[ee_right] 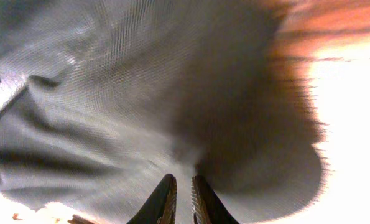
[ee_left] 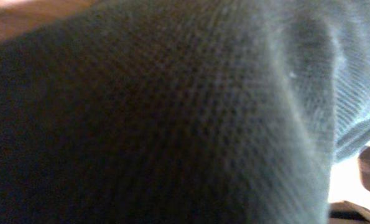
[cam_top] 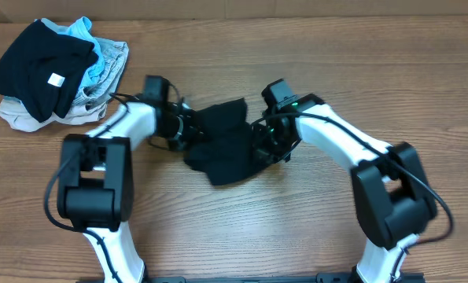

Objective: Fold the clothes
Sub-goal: 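Carry the folded polo with the left gripper onto the clothes pile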

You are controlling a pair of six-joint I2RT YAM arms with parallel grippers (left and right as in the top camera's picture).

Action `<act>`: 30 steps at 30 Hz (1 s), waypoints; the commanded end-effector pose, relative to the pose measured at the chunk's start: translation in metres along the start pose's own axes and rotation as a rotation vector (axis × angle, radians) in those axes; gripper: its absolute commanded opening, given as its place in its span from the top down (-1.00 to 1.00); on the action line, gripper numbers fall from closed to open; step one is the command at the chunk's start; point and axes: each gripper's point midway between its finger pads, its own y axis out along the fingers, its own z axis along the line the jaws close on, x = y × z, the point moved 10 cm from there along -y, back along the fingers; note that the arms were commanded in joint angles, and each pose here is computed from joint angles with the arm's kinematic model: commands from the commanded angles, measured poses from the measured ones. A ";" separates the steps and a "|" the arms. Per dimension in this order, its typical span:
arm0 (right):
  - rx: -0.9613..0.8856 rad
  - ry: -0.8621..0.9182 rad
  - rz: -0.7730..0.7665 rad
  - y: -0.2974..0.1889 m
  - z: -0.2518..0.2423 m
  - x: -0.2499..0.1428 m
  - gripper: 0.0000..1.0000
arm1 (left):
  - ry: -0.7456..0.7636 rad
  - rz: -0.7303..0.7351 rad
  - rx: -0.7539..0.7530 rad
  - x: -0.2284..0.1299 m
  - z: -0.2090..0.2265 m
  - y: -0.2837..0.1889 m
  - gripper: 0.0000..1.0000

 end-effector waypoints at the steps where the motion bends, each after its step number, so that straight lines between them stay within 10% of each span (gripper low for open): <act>1: 0.082 -0.200 -0.155 -0.056 0.020 -0.006 0.73 | 0.158 -0.092 -0.013 0.031 -0.019 -0.051 0.92; 10: 0.058 -0.196 -0.297 -0.090 0.013 -0.002 0.57 | 0.292 -0.408 0.058 0.054 -0.074 -0.223 0.92; 18: 0.060 -0.191 -0.298 -0.091 0.013 -0.001 0.57 | -0.018 -0.794 0.075 0.076 0.022 -0.346 0.92; 30: 0.055 -0.186 -0.289 -0.090 0.012 -0.003 0.58 | 0.067 -0.822 -0.339 0.157 0.106 -0.328 0.92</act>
